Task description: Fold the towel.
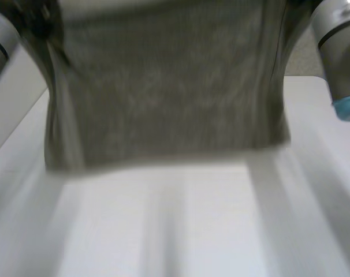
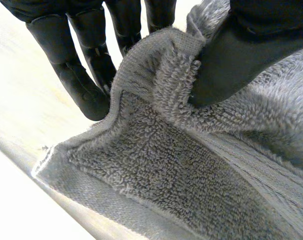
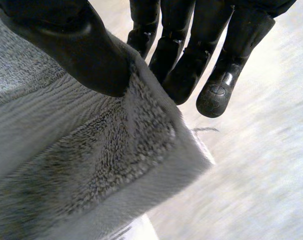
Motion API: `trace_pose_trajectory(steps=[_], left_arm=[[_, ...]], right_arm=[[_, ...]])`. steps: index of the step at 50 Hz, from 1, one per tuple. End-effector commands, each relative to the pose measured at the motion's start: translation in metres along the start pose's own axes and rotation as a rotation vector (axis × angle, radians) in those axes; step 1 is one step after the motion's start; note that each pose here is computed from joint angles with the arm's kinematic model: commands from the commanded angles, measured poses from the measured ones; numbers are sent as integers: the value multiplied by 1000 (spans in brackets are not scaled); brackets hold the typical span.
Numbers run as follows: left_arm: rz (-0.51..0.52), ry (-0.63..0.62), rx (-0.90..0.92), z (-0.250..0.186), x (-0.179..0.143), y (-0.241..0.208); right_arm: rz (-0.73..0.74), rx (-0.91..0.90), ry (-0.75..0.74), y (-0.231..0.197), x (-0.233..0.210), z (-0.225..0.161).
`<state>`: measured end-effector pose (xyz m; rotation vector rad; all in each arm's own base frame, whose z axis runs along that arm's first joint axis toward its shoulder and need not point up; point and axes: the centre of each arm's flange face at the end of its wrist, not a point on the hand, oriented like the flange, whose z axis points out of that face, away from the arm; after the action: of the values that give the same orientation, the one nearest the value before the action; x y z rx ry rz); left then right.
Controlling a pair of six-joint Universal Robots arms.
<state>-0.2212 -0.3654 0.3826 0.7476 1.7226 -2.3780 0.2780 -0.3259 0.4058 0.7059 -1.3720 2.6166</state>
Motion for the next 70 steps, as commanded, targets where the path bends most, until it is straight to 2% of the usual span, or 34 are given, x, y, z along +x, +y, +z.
trace_pose_trajectory(steps=[1,3,6,8,13,15,18,22,26,33,35,42,44,50,54,58,64,70], left_arm=[[-16,-155,219,-11,-27,-48],[-21,-118,155,-19,-14,-27],[-26,-96,113,-24,-6,-15],[-39,-29,6,-38,15,18],[-50,64,-98,-56,39,54],[-57,165,-190,-82,65,95],[-51,198,-219,-92,74,111],[27,274,-313,-122,99,157],[139,334,-390,-145,108,183],[219,379,-428,-165,115,189],[221,376,-420,-167,113,185],[240,258,-279,-178,81,121],[238,225,-248,-181,73,108],[178,138,-198,-188,50,81],[158,161,-185,-187,50,78],[147,192,-167,-177,48,81],[103,282,-266,-138,66,127],[88,346,-283,-102,87,154]], right_arm=[[7,35,24,-16,14,-15],[12,-55,-68,-1,0,-29],[17,-95,-117,7,-8,-37],[24,-168,-196,25,-21,-52],[35,-284,-275,57,-40,-81],[39,-328,-300,68,-46,-91],[49,-431,-359,96,-58,-116],[82,-566,-463,136,-73,-153],[106,-624,-517,149,-80,-172],[116,-672,-537,150,-79,-186],[90,-660,-534,130,-66,-190],[39,-669,-549,84,-38,-203],[13,-637,-521,60,-20,-203],[-59,-588,-484,41,2,-197],[-108,-534,-481,33,13,-184],[-105,-518,-493,36,14,-174],[-89,-574,-575,82,-10,-148],[-103,-625,-623,128,-47,-118]])
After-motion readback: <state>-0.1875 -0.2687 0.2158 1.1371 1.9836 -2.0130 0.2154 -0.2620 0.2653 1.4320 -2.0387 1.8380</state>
